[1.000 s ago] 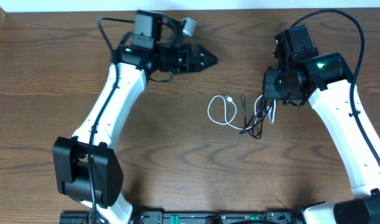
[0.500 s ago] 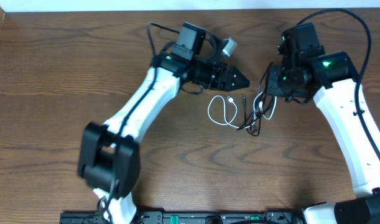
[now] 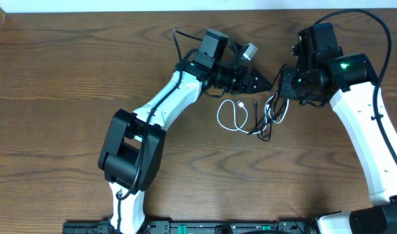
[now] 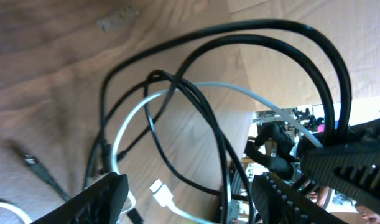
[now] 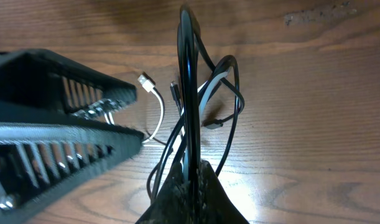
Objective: Untangle cables
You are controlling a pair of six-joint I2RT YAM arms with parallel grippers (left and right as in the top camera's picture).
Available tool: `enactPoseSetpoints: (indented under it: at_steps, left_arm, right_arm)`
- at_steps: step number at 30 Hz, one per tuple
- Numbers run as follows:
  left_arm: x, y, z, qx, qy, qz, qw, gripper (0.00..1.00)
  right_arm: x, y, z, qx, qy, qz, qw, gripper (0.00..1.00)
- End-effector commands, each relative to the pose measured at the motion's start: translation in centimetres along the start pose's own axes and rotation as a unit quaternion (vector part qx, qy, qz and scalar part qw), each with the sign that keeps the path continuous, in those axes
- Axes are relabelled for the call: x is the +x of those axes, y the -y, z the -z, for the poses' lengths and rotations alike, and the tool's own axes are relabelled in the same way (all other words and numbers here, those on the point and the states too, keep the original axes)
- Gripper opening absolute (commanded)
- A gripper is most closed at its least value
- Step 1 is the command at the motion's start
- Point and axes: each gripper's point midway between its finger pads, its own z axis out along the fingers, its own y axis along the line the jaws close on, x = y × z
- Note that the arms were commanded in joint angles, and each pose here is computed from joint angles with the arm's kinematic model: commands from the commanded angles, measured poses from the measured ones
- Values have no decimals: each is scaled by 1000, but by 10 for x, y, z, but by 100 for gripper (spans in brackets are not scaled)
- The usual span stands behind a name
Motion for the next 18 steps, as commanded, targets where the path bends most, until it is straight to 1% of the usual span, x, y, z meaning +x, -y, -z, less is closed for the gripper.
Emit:
enactPoseSetpoints:
  at_steps: [1,5,7,9,10,11,12,13,14,16,18]
  left_arm:
    - [7,2,-16,-5,-12,21,1000,68]
    - [16,-8,-36,-10,-24,43,999,67]
    - [19,-13,-47,-8,-28,52,998,62]
    - [19,-17,-51,-8,-27,50,998,55]
    - [18,-19,-52,-10,-25,48,998,50]
    - [17,-23,-53,-16,-22,48,998,42]
    - [15,-28,-53,-29,-15,44,999,29]
    - [13,-35,-53,-47,-7,32,998,9]
    - [11,-44,-52,-70,0,24,997,8]
    - [5,-74,-40,-147,28,34,988,7]
    - [-3,-109,-13,-236,60,58,968,7]
  right_arm:
    - [-1,1,2,-3,3,-2,1000,1]
    - [-1,1,2,-3,3,-2,1000,1]
    - [-1,1,2,-3,3,-2,1000,1]
    - [-1,1,2,-3,3,-2,1000,1]
    - [-1,1,2,-3,3,-2,1000,1]
    - [-1,1,2,-3,3,-2,1000,1]
    - [-1,1,2,-2,4,-2,1000,1]
    - [-2,2,2,-2,4,-4,1000,1]
    - [-2,4,2,0,4,-7,1000,1]
    - [-4,8,2,2,5,-13,1000,1]
    - [-5,17,3,8,3,-25,1000,1]
